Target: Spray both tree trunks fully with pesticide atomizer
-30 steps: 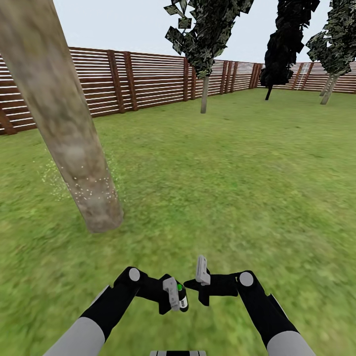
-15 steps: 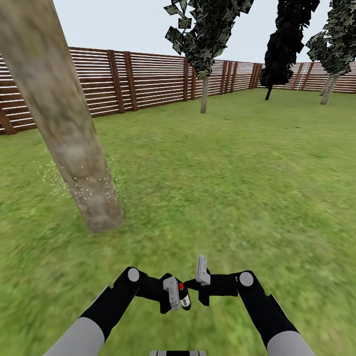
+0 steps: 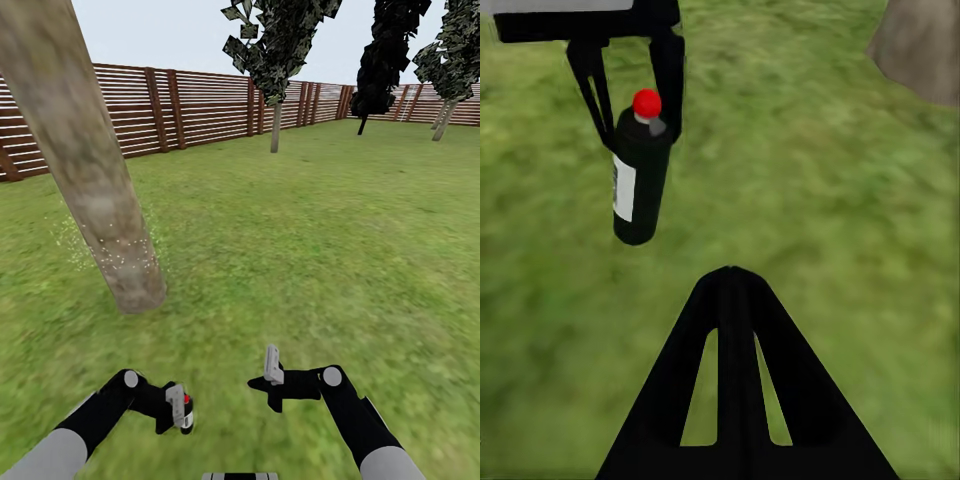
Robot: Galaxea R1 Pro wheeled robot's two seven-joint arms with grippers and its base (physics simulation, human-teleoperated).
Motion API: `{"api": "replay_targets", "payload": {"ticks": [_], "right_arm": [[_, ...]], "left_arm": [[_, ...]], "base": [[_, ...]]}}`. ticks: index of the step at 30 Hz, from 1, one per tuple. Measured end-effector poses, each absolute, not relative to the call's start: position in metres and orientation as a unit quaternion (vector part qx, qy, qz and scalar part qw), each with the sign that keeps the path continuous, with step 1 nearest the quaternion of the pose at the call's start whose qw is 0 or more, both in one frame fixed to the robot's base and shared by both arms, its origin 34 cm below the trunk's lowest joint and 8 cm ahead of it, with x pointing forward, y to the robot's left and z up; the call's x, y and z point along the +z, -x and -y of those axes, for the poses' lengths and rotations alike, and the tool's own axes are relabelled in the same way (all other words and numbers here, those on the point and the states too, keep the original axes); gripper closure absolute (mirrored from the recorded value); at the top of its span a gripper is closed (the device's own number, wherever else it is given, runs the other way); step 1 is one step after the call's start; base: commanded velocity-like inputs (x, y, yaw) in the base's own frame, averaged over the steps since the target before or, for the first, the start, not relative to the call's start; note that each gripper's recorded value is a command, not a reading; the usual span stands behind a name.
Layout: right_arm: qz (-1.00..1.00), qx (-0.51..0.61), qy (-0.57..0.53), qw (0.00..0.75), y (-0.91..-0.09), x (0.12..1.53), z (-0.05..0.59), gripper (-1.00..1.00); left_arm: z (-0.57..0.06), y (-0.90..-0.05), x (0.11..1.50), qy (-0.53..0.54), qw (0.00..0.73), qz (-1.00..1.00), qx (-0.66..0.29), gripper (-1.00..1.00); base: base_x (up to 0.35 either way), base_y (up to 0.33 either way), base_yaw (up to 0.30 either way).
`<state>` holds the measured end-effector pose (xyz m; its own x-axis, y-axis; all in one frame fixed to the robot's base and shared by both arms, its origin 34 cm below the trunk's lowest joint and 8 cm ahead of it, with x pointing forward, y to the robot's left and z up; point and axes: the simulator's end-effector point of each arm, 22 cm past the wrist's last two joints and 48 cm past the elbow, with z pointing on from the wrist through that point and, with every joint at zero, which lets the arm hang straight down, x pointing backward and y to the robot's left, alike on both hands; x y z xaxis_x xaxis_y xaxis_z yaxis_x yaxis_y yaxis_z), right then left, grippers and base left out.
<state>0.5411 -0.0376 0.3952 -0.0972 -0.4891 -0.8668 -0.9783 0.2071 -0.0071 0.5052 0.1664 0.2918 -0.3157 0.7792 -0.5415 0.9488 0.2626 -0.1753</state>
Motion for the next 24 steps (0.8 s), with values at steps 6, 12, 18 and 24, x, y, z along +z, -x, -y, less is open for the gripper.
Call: {"api": "replay_targets", "payload": {"ticks": [6,12,18,24], "right_arm": [[-0.672,0.313,0.546,0.390,-0.540,0.394,0.038,-1.00],[-0.675,0.310,0.543,0.391,-0.542,0.393,0.040,-1.00],[-0.782,0.166,0.410,0.439,-0.595,0.333,0.091,-1.00],[-0.854,-0.110,0.151,0.485,-0.554,0.256,0.237,-1.00]], "left_arm": [[-0.238,-0.507,0.287,-0.542,0.159,-0.800,-0.202,1.00],[-0.271,-0.516,0.289,-0.520,0.165,-0.819,-0.178,1.00],[-0.322,-0.577,0.300,-0.379,0.269,-0.879,-0.104,1.00],[-0.399,-0.611,0.298,-0.124,0.404,-0.906,-0.011,1.00]], "base": [[0.000,0.000,0.000],[0.000,0.000,0.000],[0.000,0.000,0.000],[0.000,0.000,0.000]]}}
